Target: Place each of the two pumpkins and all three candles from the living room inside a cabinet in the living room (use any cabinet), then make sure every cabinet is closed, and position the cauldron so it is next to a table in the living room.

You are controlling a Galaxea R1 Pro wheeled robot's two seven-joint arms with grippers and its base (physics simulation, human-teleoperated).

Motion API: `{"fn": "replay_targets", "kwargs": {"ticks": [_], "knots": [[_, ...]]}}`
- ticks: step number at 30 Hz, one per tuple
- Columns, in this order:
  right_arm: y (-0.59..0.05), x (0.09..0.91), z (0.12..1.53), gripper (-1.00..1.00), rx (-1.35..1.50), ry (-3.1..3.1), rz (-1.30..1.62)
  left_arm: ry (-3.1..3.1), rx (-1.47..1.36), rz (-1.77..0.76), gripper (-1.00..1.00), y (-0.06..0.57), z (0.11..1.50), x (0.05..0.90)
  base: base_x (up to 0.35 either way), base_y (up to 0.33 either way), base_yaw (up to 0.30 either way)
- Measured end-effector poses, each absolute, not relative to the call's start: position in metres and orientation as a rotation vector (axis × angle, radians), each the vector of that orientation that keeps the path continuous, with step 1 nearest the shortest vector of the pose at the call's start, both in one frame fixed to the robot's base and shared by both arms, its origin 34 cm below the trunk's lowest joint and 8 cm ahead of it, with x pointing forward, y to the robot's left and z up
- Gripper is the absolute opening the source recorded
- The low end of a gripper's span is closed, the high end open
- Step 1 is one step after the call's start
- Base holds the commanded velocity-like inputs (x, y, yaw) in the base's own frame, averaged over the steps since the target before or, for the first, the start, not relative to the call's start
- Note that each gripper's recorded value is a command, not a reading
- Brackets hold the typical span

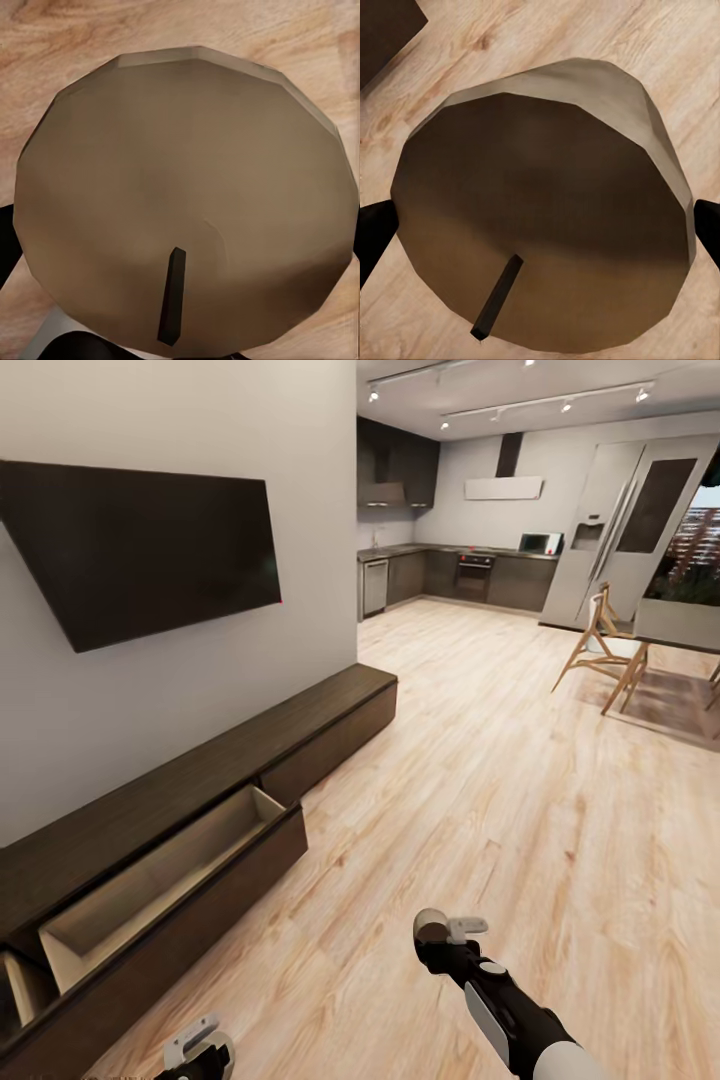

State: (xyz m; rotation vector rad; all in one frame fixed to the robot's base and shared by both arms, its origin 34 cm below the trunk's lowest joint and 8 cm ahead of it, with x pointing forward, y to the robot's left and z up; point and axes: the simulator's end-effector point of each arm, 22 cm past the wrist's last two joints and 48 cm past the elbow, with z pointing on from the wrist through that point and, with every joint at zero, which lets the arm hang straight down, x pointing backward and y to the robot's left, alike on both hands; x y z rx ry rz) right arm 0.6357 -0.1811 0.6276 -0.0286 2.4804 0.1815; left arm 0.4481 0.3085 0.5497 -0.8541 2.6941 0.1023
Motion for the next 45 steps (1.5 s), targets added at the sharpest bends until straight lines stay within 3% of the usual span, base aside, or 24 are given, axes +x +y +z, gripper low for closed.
{"fn": "replay_targets", "kwargs": {"ticks": [26,35,45], "knots": [[-0.181,0.639,0.634,-1.00,-0.032,2.467,0.180,2.681,-0.852,0.096,-1.00,0.308,0.554,0.453,0.008,-0.031,0.251],[-0.181,0.641,0.637,-1.00,-0.032,2.461,0.180,2.676,-0.852,0.093,-1.00,0.309,0.556,0.455,0.191,-0.230,0.251],[-0.181,0.642,0.640,-1.00,-0.032,2.457,0.179,2.671,-0.852,0.091,-1.00,0.309,0.557,0.456,0.223,-0.037,0.251]]}}
